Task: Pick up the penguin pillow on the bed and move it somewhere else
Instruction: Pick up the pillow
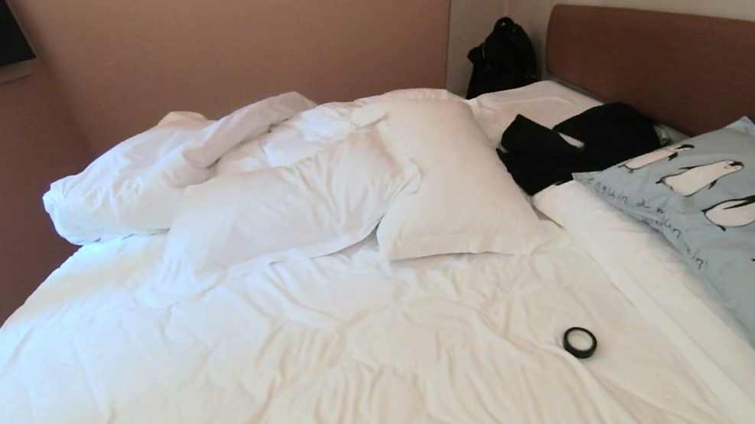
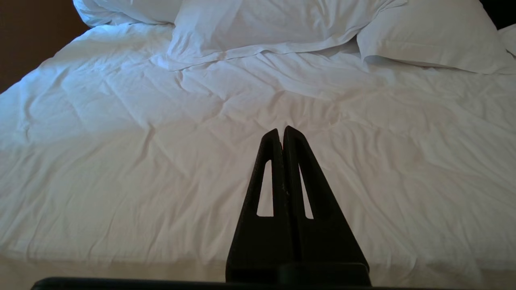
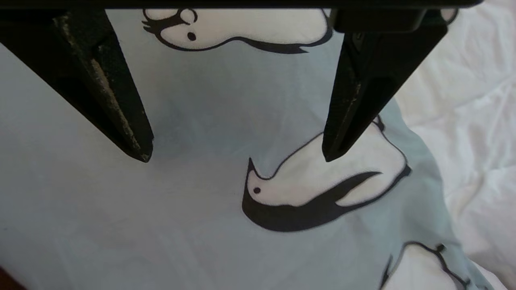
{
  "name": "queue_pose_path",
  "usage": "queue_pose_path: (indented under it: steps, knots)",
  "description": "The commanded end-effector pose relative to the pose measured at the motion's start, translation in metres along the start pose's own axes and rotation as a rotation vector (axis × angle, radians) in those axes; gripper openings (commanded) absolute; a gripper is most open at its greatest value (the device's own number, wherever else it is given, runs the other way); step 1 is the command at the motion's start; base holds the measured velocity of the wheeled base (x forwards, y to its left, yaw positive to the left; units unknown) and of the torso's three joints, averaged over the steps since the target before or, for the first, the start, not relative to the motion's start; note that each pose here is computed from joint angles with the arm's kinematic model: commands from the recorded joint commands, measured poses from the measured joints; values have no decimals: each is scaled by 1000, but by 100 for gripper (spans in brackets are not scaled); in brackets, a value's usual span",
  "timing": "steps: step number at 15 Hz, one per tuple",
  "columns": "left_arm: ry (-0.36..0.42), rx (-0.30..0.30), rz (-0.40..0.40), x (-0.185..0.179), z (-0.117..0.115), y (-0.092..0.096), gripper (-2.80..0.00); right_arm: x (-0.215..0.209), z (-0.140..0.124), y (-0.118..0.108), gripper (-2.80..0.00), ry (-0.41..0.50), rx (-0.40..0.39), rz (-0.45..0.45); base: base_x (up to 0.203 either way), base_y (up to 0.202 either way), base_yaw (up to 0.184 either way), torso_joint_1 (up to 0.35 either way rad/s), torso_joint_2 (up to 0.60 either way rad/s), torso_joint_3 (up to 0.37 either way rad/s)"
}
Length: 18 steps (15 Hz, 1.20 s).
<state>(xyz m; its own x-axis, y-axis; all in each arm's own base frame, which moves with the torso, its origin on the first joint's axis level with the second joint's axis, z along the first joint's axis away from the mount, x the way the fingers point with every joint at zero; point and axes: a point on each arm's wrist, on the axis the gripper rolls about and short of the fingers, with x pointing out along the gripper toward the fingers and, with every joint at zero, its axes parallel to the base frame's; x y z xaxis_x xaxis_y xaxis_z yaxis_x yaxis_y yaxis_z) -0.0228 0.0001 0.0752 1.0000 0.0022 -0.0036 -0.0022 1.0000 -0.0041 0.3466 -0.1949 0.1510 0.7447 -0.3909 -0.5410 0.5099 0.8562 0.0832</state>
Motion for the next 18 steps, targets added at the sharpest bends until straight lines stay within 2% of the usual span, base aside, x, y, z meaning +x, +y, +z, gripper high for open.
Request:
queue_pose_path:
  steps: [1,6,10,14,15,18]
  knots:
    - [1,-1,2,0,0,0,-280,15,-11,-2,0,45,-3,37,0,0,0,0,0,0]
    - [1,-1,1,0,0,0,-280,64,-53,-6,0,179,-15,60,0,0,0,0,0,0]
    - [1,-1,1,0,0,0,-280,88,-76,-7,0,216,-18,73,0,0,0,0,0,0]
    - [1,-1,1,0,0,0,-280,90,-81,-8,0,230,-44,79,0,0,0,0,0,0]
    - [1,-1,1,0,0,0,-280,89,-80,-8,-280,227,-44,81,0,0,0,0,0,0]
    - [1,-1,1,0,0,0,-280,75,-68,-5,-280,192,-38,124,0,0,0,0,0,0]
